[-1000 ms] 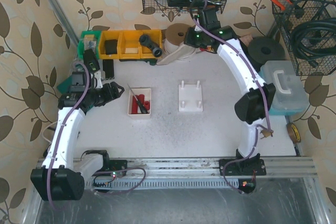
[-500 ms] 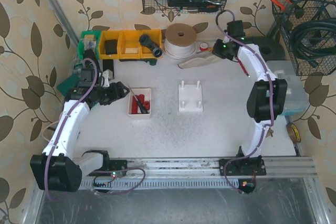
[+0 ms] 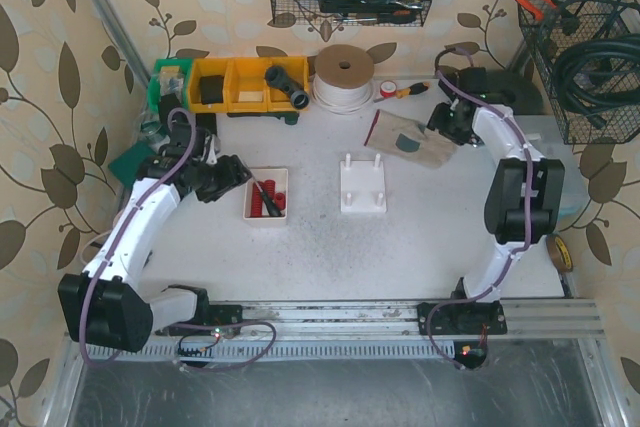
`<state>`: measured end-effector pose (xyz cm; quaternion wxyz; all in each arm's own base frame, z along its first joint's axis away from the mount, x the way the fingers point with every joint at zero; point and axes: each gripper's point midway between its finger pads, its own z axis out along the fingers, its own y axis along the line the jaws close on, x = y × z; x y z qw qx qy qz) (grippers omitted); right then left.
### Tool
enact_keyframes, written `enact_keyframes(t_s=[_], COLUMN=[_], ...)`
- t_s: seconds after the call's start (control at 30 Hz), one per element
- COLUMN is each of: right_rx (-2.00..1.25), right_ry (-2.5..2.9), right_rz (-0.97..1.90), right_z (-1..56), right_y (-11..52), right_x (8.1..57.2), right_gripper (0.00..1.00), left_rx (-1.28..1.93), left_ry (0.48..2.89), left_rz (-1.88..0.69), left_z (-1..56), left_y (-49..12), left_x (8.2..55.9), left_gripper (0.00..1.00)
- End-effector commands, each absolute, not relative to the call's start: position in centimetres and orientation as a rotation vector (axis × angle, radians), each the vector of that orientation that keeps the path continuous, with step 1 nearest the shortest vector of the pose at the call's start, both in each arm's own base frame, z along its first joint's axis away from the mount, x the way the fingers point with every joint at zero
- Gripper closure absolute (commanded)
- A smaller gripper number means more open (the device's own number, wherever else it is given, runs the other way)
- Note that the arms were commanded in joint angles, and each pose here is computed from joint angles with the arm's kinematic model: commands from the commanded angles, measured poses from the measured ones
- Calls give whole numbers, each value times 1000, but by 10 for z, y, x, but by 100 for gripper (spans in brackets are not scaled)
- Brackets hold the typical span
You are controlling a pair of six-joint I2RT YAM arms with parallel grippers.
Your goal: Install the large spring
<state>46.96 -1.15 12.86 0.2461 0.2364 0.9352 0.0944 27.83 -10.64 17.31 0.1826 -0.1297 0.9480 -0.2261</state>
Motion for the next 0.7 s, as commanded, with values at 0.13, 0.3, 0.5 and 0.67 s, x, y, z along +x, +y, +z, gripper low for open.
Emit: enact_keyframes(t_s=[0.13,0.3,0.5,0.67], right_rx=[734,518,191,154], right_ry=[2463,2436,2430,2356], right_rz=[414,536,550,614], right_z=[179,225,249,268], right_y=[-2,49,126,145], right_x=[440,411,352,327], right_gripper=[34,32,33,33], left_rx=[-527,-575,-578,-569], left_ry=[2678,2709,2719,2705], left_rz=[-512,-370,-224,-232], left_z=[174,160,143,135], left_y=[-110,-108,-107,-121], left_x=[269,261,269,288], left_gripper=[30,36,40,43])
